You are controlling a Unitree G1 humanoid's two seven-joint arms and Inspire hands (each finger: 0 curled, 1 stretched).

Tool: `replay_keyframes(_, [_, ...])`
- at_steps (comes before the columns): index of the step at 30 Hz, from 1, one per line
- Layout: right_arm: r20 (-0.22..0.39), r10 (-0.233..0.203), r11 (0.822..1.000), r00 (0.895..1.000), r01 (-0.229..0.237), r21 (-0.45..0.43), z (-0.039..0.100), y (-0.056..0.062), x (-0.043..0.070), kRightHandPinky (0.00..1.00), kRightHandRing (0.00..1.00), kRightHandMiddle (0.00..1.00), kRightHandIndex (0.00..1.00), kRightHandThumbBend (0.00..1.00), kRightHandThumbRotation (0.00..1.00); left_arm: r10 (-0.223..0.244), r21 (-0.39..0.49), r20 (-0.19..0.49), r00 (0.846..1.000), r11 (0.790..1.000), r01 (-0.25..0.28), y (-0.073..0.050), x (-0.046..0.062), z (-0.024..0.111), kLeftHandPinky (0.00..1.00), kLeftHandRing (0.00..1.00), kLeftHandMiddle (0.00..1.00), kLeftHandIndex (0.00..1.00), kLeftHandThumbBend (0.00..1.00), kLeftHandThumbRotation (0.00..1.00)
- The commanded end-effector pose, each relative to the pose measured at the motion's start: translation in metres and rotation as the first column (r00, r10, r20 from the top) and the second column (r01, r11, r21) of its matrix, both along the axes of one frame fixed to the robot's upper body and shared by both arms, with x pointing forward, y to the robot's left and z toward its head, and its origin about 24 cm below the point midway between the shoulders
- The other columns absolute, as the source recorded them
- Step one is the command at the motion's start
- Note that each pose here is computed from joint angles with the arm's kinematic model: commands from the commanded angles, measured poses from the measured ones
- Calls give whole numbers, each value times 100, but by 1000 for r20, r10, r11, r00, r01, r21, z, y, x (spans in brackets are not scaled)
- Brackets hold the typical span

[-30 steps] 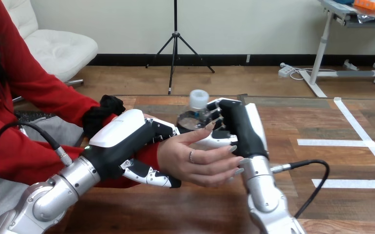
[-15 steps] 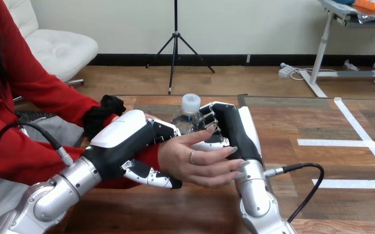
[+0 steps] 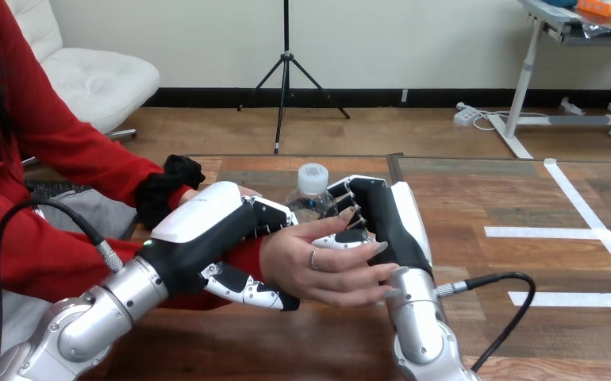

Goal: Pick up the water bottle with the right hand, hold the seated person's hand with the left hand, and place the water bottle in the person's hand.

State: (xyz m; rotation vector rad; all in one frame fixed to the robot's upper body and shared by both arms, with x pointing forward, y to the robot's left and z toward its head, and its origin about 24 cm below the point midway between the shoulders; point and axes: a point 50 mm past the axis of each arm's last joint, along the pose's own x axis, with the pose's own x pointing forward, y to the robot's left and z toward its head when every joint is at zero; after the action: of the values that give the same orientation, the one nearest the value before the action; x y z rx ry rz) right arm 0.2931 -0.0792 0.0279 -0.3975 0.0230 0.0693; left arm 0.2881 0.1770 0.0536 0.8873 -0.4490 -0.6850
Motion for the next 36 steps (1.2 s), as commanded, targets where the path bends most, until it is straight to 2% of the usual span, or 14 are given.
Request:
replay_keyframes(1, [106, 55, 998, 993, -55, -2, 29, 10, -1, 32, 37, 42, 43, 84, 0, -80, -114, 185, 980, 988, 102, -34, 20, 43, 30, 37, 47, 49, 67, 21])
replay_keyframes(18, [98, 52, 999, 994, -50, -19, 34, -7, -12, 32, 38, 42, 43, 86, 0, -78, -108, 163, 984, 990, 96, -31, 20, 40, 29, 37, 47, 50, 67, 21])
replay_keyframes(27, [105, 59, 998, 993, -57, -24, 44, -14, -20, 31, 37, 42, 43, 87, 0, -77, -105, 145, 986, 990, 92, -30, 20, 37, 28, 36, 46, 49, 67, 20])
replay_keyframes(36, [107, 73, 997, 992, -70, -26, 57, -19, -34, 30, 35, 41, 43, 88, 0, -81, -97, 135, 987, 991, 95, -30, 21, 35, 27, 35, 46, 48, 68, 18])
